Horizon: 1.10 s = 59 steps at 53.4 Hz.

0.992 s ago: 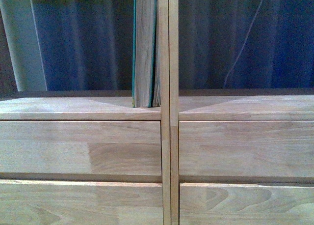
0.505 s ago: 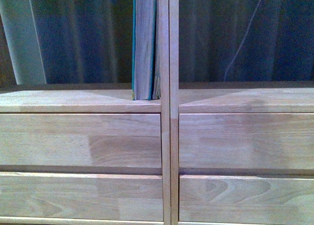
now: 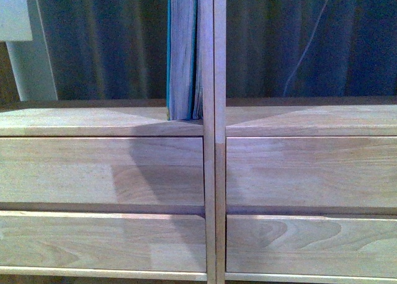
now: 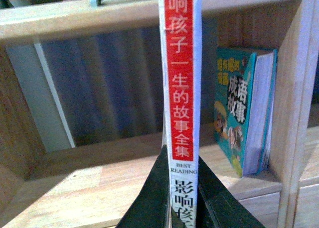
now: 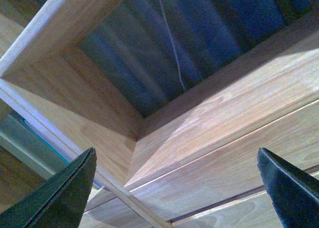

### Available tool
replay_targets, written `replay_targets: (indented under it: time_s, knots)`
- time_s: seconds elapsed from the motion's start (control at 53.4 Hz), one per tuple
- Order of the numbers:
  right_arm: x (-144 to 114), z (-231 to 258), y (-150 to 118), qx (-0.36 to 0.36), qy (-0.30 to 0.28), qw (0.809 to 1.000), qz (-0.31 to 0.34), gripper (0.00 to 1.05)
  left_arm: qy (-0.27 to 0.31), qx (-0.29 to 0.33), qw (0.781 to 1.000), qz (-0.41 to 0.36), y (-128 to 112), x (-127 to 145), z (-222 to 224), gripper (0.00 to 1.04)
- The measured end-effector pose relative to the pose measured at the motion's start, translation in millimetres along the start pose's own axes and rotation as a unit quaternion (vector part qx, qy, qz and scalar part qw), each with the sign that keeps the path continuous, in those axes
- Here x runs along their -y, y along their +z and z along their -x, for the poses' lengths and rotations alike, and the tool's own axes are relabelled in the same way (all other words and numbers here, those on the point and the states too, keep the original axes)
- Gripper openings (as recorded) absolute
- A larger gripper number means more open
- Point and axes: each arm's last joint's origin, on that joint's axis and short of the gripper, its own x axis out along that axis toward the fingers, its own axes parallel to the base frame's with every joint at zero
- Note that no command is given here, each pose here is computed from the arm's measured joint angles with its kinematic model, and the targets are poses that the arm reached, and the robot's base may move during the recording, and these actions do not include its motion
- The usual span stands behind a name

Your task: Organize books on shelf

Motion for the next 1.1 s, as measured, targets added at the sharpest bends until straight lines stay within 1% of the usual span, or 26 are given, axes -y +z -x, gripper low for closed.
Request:
replay_targets:
  time_s: [0.187,0.3,0.374,0.58,0.711,0.786,0.955,1.105]
  knots:
    - [-7.1,-0.6,-6.1,-0.010,0.009,1.000,-0.004,0.98,0.008,-0.033,0.999,-0.016,-33.0,-11.7,-27.9,0.07]
    - [-14.2,-0.3,-10.9,-0.017,0.017,1.000,-0.004,0.98,0.016,-0.041,0.999,-0.019,-46.6,-16.6,-50.7,0.07]
    - [-19.6,-0.1,-14.3,-0.023,0.024,0.999,-0.003,0.98,0.015,-0.041,0.999,-0.017,-51.2,-16.4,-65.1,0.07]
    - [-39.6,0.8,-18.0,-0.033,0.054,0.998,0.004,0.98,-0.013,-0.016,1.000,-0.008,-49.3,0.2,-108.1,0.07]
    - [-49.2,1.7,-15.2,-0.032,0.072,0.997,0.010,0.98,-0.028,-0.008,0.999,-0.018,-49.9,12.7,-130.4,0.07]
    - [-53.0,2.1,-11.3,-0.028,0.079,0.996,0.012,0.98,-0.036,-0.011,0.999,-0.028,-56.3,18.9,-144.2,0.07]
    - [-60.2,2.9,-1.0,-0.017,0.095,0.995,0.018,0.98,-0.042,-0.028,0.998,-0.041,-80.0,27.2,-171.3,0.07]
    - [-66.5,4.0,4.9,-0.012,0.110,0.994,0.021,0.98,-0.041,-0.023,0.998,-0.049,-93.0,33.3,-192.3,0.07]
